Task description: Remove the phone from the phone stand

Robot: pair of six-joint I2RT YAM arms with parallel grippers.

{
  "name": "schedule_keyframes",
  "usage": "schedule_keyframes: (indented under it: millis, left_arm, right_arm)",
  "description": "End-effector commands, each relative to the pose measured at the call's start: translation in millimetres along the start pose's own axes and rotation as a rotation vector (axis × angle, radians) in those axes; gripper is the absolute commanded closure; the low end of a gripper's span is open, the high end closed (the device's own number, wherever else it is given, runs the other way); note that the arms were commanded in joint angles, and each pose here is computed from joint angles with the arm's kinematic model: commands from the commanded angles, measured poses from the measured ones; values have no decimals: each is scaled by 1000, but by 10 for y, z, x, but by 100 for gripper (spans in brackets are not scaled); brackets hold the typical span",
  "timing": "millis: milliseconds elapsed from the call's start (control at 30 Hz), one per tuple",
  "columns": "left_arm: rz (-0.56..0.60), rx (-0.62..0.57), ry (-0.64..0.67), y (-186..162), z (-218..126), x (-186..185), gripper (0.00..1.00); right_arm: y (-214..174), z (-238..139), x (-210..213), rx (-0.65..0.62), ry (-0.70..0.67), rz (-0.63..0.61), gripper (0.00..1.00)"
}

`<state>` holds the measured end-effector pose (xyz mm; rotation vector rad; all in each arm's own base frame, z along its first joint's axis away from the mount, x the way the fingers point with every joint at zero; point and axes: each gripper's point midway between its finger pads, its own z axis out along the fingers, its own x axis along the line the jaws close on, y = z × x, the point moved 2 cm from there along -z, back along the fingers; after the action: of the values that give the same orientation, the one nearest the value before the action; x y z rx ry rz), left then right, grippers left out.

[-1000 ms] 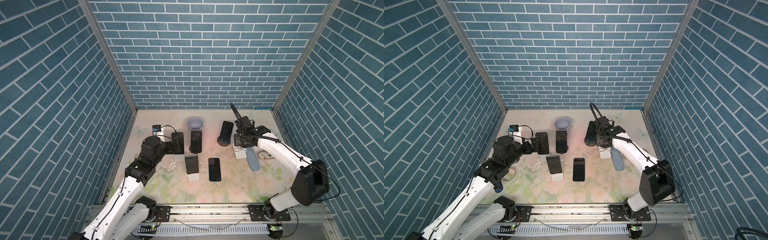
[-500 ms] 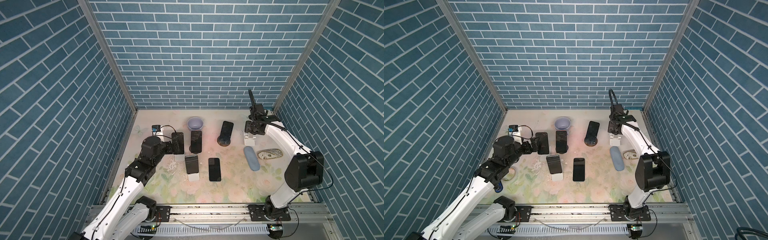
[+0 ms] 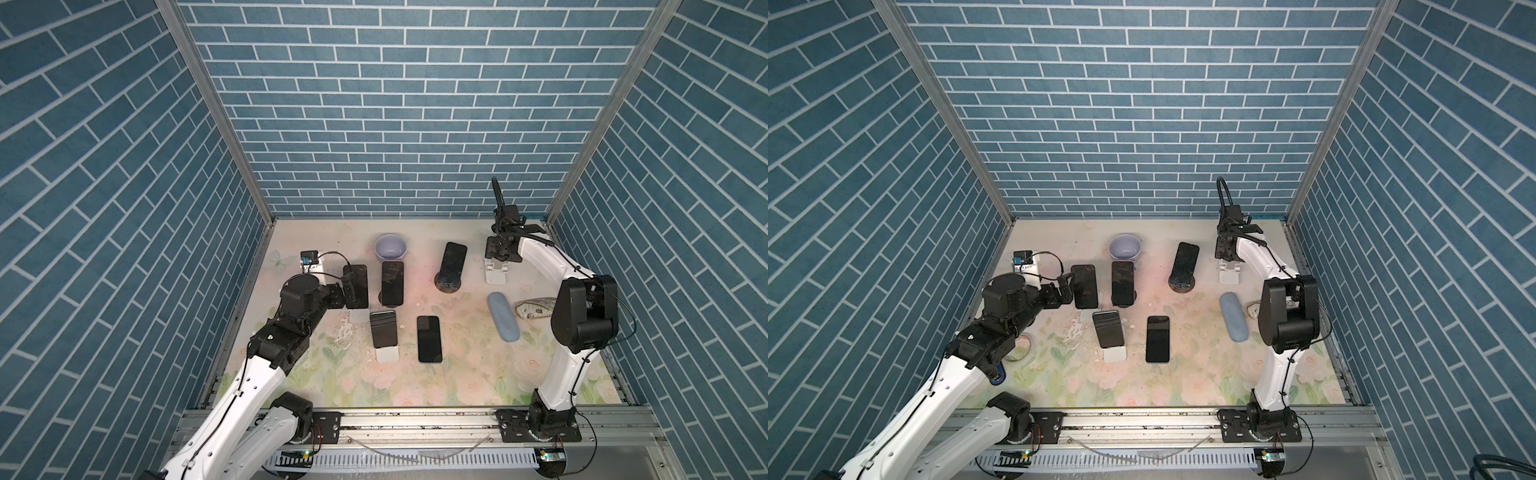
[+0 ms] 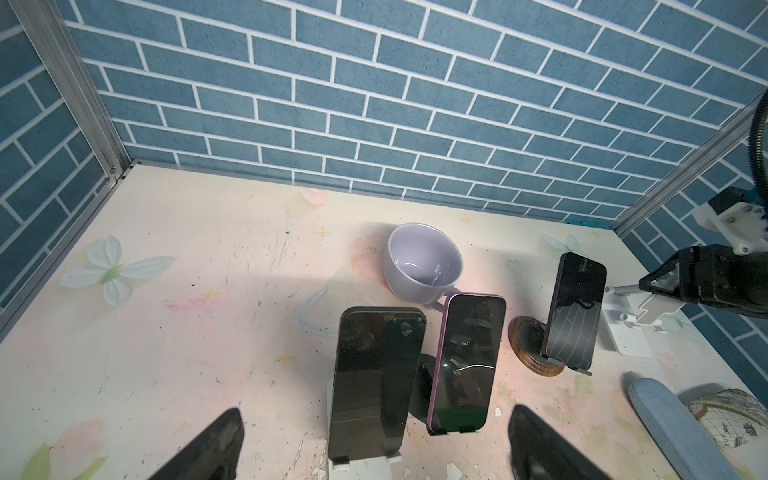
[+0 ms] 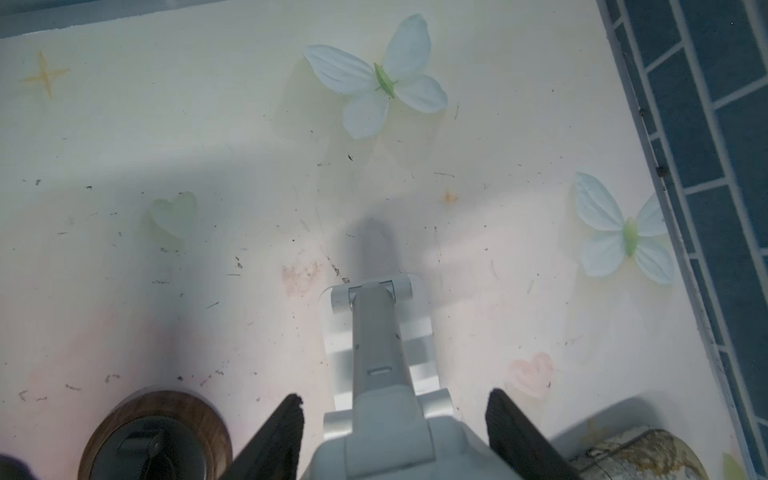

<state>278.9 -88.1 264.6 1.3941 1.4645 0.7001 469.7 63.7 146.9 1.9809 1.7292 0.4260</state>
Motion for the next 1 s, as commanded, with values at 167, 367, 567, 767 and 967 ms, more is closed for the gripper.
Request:
schedule_keyframes:
  millis: [167,367,567,767,967]
  left_arm:
    - [32,33,14,-90,40,24,0]
    - [30,48,7,-100,54,9,0]
    - [20,67,-22,-112,67,-45,0]
    - [11,102,-37,-147,71,-79,0]
    - [-22,97,-14,-150,74,-40,0]
  right_arm:
    - [77,208,68,12,3,-20,39]
    - [22,311,79,34,-4,-14,34]
    - [23,285,77,32,0,-14,27]
    - [99,150,33,-4,-9,-14,12]
    - [165,-84,-38,-51,-18,-11,4]
